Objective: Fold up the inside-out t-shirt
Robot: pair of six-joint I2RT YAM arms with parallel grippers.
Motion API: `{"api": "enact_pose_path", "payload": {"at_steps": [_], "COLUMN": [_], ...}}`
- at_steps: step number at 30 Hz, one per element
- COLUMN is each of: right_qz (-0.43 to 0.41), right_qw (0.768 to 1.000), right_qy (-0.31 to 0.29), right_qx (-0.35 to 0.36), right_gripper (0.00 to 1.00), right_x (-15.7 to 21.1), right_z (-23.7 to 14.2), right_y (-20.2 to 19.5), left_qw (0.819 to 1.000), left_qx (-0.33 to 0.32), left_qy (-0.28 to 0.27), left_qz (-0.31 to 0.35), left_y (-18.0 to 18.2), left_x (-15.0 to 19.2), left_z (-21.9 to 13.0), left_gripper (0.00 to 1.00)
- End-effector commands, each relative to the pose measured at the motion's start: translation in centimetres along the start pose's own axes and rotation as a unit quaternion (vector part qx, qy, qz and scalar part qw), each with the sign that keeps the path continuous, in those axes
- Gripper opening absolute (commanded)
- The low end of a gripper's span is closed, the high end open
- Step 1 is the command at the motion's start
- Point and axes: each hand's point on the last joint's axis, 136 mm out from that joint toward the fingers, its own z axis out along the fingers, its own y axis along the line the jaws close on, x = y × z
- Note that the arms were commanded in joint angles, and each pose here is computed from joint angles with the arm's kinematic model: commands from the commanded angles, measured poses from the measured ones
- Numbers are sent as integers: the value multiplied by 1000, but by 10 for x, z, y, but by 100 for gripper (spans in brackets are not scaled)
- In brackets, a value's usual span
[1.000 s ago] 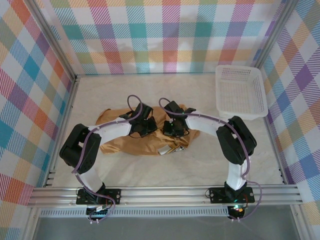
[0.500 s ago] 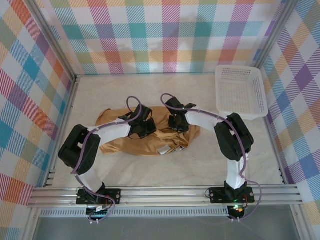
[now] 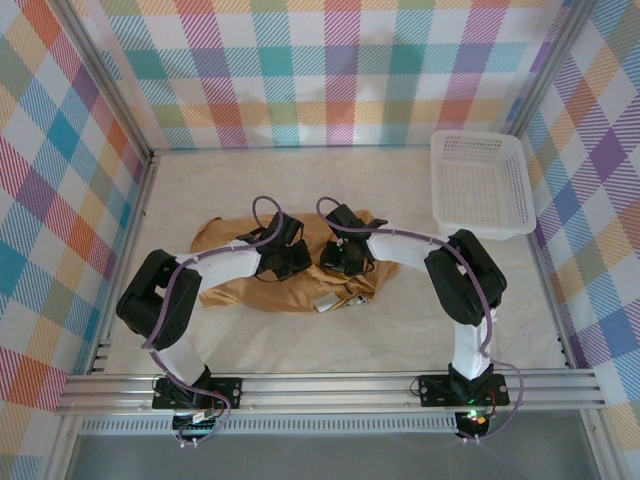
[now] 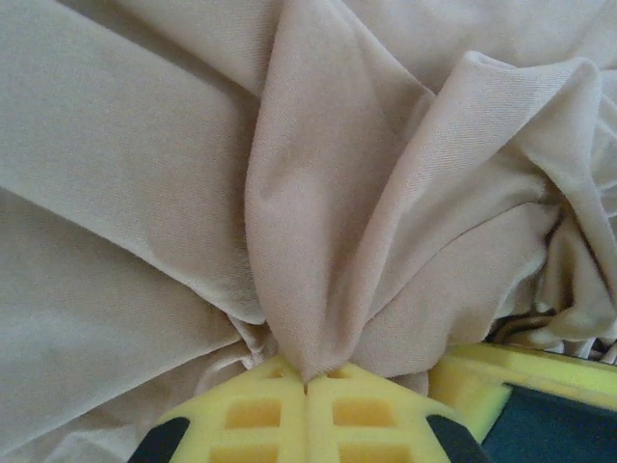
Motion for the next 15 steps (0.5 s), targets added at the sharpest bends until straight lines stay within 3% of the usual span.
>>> {"api": "enact_pose_path", "payload": {"at_steps": [1,3,5,15], "right_qz": [19,18,11,-48], "right_qw": [999,999,999,991], "right_qy": [8,4,-9,-104], "right_qx": [-25,-30,-37,-76], "right_gripper": [23,7,0,0], "right_x": [-2,-6,-12,-30], "right_z": [10,4,-11,-127], "right_y": [13,19,26,55], "left_qw": [1000,1000,1000,998], "left_qx": [9,6,5,30], "left_qy": [-17,-18,-21,-52], "left_qz": [-1,0,0,5], "left_y": [-5,-4,-3,-27], "left_x": [-3,-3,-5,-32], "left_z": [-11,-12,-15,-43], "left_gripper": [0,0,0,0]}}
